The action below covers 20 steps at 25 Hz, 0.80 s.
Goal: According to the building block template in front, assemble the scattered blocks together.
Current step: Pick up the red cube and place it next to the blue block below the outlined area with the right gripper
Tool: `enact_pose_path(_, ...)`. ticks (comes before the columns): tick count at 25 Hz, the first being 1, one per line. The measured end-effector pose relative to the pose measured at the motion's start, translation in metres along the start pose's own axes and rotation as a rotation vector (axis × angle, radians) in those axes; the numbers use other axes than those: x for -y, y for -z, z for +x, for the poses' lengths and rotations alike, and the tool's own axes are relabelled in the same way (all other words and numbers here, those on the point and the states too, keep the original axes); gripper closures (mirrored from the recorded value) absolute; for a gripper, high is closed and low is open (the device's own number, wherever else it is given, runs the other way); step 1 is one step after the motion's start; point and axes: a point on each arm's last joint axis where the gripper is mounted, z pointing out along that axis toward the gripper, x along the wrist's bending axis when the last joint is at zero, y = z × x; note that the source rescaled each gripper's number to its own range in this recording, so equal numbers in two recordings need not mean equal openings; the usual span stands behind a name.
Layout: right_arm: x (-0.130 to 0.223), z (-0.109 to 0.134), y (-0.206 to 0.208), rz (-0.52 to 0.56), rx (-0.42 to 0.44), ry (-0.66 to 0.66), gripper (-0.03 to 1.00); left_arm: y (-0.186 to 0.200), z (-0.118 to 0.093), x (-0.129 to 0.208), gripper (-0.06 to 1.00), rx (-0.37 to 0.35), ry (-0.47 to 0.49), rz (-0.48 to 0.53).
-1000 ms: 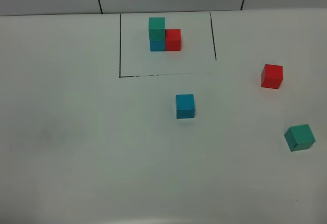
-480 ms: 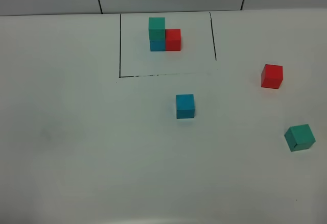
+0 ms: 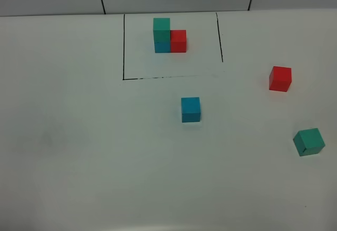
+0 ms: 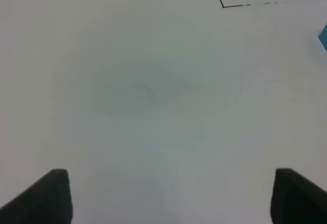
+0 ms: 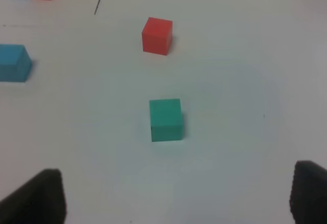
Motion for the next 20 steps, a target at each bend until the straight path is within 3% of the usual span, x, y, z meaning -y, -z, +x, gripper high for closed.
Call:
enact_pose_path(11,-0.001,-0.001,-0.002,0.012,0.008,-0.023,0.20,0.000,0.000,0.000,0.17,0.000,0.000,0.000)
enact_pose_path(20,-0.034,-0.008,-0.057,0.358,0.089,-0.024,0.20,0.000,0.000,0.000,0.17,0.000,0.000,0.000)
